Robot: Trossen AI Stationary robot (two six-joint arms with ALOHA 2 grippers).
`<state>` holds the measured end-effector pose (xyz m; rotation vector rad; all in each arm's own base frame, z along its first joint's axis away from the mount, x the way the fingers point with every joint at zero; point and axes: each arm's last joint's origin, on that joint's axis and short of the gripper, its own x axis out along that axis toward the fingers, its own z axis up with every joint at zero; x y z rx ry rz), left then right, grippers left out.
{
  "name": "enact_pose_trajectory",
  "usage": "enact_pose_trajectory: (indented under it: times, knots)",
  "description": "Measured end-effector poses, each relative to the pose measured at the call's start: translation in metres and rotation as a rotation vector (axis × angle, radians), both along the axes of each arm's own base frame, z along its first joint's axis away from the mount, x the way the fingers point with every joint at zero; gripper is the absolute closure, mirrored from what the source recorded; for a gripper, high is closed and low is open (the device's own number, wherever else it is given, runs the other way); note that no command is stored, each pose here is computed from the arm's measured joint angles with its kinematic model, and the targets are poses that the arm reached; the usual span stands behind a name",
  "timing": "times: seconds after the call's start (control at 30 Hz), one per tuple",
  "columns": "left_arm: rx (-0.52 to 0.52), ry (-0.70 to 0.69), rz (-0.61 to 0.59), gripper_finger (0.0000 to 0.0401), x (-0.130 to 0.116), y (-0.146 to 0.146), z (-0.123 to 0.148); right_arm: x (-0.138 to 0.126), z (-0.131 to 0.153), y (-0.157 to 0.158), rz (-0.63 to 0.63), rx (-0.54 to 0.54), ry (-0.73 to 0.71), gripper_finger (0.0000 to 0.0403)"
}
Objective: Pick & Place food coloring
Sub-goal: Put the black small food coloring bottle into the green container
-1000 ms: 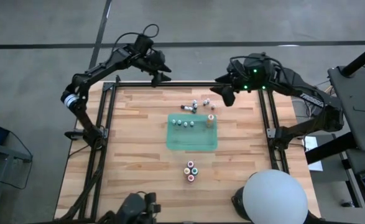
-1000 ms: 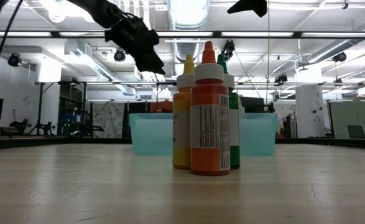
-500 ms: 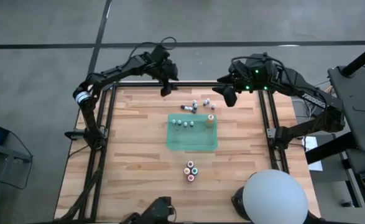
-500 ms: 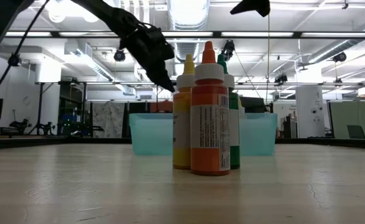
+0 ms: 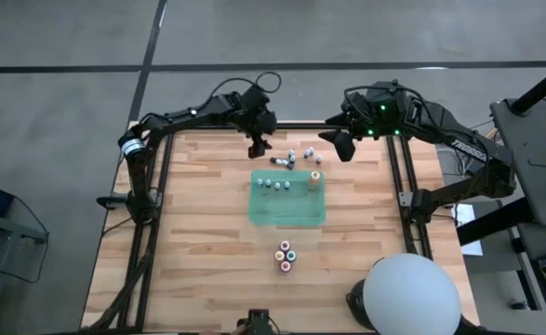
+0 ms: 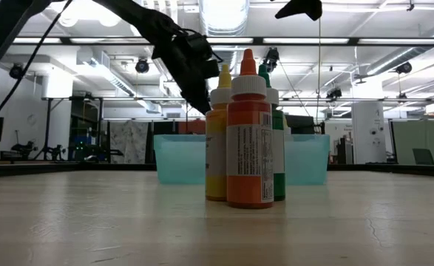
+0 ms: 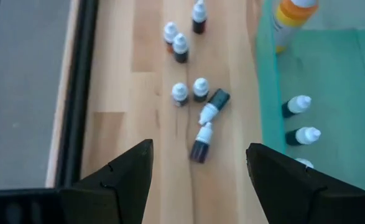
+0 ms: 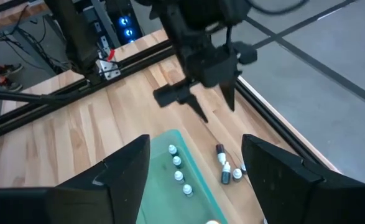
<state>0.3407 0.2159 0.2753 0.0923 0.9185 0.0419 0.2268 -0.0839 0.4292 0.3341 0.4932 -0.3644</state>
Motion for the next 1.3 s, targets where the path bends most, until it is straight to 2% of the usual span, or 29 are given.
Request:
enact_pose_trajectory:
  times: [0.47,0.73,0.9,1.3]
  knots:
    - [-0.047,0.101,-0.011,0.0172,0.017,0.001,-0.041,0.000,0.000,0.000,0.005,-0.004,0.003,0.0161]
    - [-0.017,0.156,-0.038,0.0172,0.023,0.005,-0.062,0.000,-0.001,0.000,0.006,-0.001,0.009,0.0166]
    - [0.037,0.158,-0.091,0.0172,0.024,0.005,-0.061,-0.001,-0.002,0.000,0.005,0.002,0.019,0.0163]
    - [0.047,0.140,-0.103,0.0172,0.031,0.005,-0.069,-0.001,-0.003,0.000,0.005,0.004,0.025,0.0165]
